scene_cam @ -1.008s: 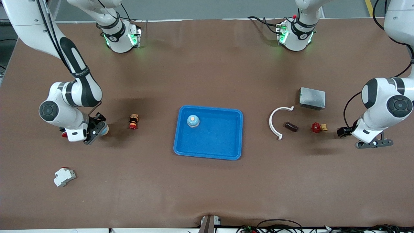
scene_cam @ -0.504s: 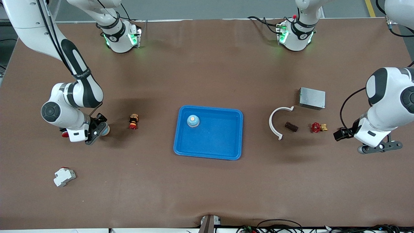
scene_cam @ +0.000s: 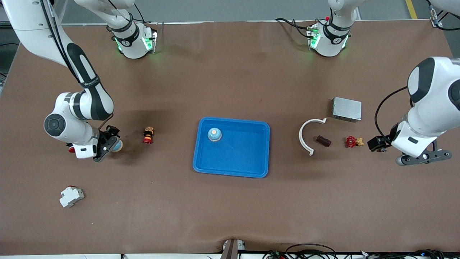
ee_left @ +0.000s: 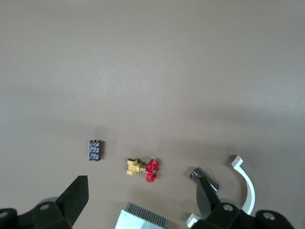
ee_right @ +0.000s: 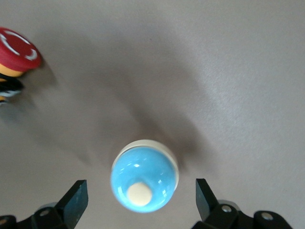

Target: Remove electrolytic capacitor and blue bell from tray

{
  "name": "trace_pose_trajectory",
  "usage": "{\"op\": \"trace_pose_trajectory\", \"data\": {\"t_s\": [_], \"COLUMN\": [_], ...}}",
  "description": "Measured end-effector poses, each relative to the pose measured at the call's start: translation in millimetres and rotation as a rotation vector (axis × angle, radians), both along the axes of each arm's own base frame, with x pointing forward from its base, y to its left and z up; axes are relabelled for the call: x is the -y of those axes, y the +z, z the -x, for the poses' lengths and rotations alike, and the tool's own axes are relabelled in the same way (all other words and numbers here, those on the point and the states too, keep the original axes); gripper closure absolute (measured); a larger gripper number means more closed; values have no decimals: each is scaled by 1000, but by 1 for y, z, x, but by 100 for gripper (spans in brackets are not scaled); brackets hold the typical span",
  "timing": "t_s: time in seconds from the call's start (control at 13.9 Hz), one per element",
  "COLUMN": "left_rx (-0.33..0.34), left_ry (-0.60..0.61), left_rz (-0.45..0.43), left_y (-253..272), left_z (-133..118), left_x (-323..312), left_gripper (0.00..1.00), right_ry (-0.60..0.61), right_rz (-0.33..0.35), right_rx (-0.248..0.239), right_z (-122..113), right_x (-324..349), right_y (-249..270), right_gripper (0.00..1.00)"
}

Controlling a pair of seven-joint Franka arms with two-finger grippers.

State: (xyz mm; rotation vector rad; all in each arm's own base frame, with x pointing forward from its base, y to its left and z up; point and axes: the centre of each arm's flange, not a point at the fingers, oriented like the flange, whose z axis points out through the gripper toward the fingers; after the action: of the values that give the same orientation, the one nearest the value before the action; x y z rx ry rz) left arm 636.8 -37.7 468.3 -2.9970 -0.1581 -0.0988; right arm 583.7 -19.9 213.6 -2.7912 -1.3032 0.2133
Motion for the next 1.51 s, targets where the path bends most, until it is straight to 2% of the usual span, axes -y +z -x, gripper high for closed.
{"op": "trace_pose_trajectory", "data": {"t_s": [0.14,0.43,0.58,0.72,1.01,1.22,1.51], "left_rx": [20,55,56,65,61,36,5], "left_ry": [-13,-4,5,7,15,2,-32], "left_rz": [-13,-1,-1,-1,35,104,112], "left_y": [20,60,74,83,97,121,162], "left_z": [7,12,11,11,12,26,61], "left_x": [12,20,17,16,15,-10,-28], "left_gripper": [0,0,0,0,0,0,0], "right_ry": [-106,-385,-521,-656,-884,-1005,-1049], "right_rz": [21,48,41,63,59,39,20], "right_rx": [-52,-78,-79,-73,-29,-25,-19], "right_z": [-6,6,14,21,34,33,17], "right_x": [-23,-121,-165,-209,-298,-343,-390], "right_y": [31,86,99,112,148,158,132], "right_gripper": [0,0,0,0,0,0,0]}}
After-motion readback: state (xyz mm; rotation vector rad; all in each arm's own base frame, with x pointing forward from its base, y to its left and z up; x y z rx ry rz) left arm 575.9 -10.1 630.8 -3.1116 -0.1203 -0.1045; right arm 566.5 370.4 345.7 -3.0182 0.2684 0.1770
